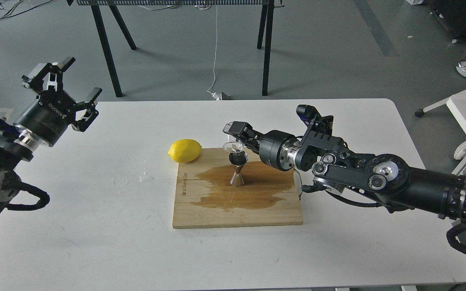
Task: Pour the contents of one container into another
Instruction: 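Raise the clear cup and pull the right arm back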
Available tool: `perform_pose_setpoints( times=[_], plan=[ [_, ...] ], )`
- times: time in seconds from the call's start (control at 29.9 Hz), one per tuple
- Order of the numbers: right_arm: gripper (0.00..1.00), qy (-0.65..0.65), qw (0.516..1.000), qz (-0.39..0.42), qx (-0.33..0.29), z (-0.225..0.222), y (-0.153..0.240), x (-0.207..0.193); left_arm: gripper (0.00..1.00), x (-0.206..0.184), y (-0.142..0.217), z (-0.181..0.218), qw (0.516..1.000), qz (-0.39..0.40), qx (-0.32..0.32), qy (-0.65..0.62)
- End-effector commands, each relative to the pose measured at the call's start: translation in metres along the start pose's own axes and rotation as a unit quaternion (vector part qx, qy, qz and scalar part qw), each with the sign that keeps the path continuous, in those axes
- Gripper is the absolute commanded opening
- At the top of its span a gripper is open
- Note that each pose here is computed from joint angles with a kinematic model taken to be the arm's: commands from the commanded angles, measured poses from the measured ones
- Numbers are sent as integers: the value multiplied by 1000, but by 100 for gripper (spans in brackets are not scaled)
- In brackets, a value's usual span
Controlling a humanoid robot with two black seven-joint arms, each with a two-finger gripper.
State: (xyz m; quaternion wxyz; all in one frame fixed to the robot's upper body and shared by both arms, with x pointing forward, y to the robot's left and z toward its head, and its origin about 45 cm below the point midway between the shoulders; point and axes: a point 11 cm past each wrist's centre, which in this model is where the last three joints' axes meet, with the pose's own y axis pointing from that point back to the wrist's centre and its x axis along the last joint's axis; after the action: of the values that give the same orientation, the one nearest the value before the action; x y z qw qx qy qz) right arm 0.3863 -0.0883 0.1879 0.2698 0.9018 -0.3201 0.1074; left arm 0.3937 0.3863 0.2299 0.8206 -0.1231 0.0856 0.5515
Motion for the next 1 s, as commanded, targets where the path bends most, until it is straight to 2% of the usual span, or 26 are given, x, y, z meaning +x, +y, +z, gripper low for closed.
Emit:
perform_pose_setpoints(
  times=[0.0,0.23,0.43,0.6,0.77,0.97],
  plan=[
    [34,-27,999,12,16,-7,4,7,90,0,0,0,1000,0,0,-1],
    [34,-139,988,44,43,2,27,22,90,2,1,1,1000,1,1,-3],
    [34,-322,935,107,102,24,63,40,90,0,0,0,1000,1,-2,3],
    [34,-497,832,176,170,59,107,61,90,0,0,-2,1000,1,0,4],
    [34,-644,688,240,235,100,142,72,90,0,1,-1,1000,2,-1,4],
    [34,-741,545,297,257,155,165,66,90,0,1,-2,1000,2,0,5]
  ],
)
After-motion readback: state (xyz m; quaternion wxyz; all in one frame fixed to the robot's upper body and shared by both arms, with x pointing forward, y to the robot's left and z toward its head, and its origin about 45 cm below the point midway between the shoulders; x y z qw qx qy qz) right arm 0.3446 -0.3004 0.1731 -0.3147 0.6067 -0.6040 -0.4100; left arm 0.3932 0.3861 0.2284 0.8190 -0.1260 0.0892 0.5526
